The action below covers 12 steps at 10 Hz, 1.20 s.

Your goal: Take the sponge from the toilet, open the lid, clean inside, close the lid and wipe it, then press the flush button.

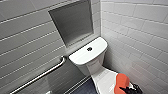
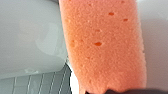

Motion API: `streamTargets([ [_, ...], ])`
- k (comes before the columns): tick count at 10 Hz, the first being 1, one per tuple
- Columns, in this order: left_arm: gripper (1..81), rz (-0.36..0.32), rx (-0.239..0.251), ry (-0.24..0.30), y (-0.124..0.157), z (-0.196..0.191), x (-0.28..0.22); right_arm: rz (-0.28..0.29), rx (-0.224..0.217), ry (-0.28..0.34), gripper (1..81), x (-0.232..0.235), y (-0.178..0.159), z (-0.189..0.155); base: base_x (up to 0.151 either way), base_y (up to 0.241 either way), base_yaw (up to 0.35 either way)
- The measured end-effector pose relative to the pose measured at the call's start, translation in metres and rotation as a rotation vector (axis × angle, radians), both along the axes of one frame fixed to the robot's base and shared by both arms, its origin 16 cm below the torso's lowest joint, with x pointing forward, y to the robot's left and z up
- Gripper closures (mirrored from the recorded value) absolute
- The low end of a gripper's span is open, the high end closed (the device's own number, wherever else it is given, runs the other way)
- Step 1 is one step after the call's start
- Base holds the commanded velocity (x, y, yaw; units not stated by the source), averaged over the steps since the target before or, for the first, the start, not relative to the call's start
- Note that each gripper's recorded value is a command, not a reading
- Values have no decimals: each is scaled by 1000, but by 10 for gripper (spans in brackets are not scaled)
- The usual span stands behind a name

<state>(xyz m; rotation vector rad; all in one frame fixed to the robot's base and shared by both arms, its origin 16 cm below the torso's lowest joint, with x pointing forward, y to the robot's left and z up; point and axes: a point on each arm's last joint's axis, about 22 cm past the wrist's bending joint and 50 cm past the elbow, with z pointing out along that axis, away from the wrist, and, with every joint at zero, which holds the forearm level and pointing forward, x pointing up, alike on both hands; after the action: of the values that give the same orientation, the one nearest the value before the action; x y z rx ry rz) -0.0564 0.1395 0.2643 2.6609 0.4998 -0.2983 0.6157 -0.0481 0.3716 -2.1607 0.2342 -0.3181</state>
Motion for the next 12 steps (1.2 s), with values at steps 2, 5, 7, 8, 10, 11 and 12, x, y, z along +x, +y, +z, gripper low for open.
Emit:
streamTargets([
  [2,10,1,1,8,-5,0,-5,-91,-26,37,811,38,8,-20,0,0,0],
  [5,10,4,-6,14,-15,1,-9,-211,5,105,811,77,53,-28,0,0,0],
  [7,10,4,-3,15,-16,-1,-8,-259,-19,151,811,89,53,-45,0,0,0],
  [8,10,2,2,19,-16,-2,-10,-287,-30,169,811,92,55,-54,0,0,0],
  [10,10,2,5,27,-18,-1,-15,-321,-55,202,811,93,52,-70,0,0,0],
  [11,10,2,5,30,-18,-1,-17,-327,-63,202,811,93,51,-74,0,0,0],
  [12,10,2,5,27,-19,-1,-16,-330,-65,203,811,92,50,-74,0,0,0],
])
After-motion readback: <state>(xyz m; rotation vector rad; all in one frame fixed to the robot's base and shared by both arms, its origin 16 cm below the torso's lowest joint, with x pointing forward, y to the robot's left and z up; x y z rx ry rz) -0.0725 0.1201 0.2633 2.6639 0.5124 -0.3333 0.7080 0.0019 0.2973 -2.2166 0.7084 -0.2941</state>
